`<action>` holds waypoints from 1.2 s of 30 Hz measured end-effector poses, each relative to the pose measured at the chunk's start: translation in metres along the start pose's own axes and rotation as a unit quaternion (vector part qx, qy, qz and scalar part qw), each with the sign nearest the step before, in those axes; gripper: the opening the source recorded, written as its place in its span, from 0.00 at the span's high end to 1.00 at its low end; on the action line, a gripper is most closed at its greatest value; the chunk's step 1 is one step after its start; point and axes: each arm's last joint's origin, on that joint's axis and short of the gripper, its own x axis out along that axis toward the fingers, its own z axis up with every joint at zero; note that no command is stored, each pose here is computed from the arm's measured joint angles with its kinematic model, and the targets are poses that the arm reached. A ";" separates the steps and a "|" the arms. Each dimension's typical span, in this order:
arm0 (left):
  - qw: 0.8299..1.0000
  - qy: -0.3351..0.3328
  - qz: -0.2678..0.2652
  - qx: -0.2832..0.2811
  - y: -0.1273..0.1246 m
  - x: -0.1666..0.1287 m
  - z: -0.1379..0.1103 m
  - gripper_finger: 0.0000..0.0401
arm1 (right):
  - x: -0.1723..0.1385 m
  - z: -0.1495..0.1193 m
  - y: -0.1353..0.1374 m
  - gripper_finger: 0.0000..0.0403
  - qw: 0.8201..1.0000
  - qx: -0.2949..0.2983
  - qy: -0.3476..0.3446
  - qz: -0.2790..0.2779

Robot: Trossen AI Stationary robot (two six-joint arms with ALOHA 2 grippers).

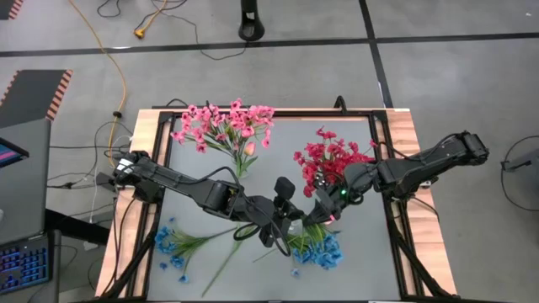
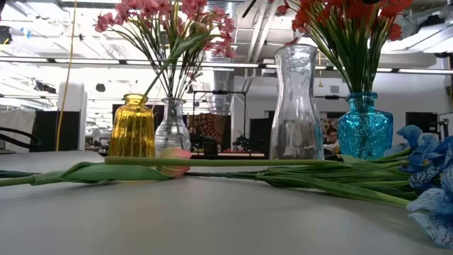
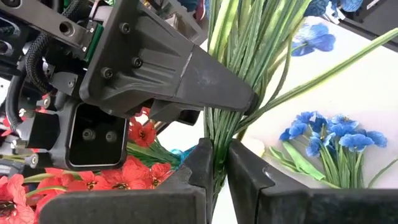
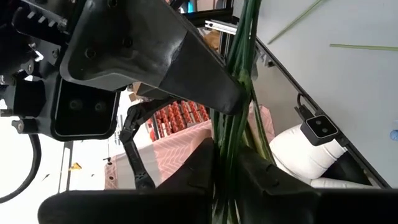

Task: Sort flowers into vase by color
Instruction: Put the right blue flowers into the bottom transparent vase

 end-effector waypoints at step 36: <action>0.968 -0.119 -0.095 -0.201 0.007 -0.019 0.019 0.98 | -0.069 -0.043 0.016 0.56 0.894 -0.441 -0.082 -0.018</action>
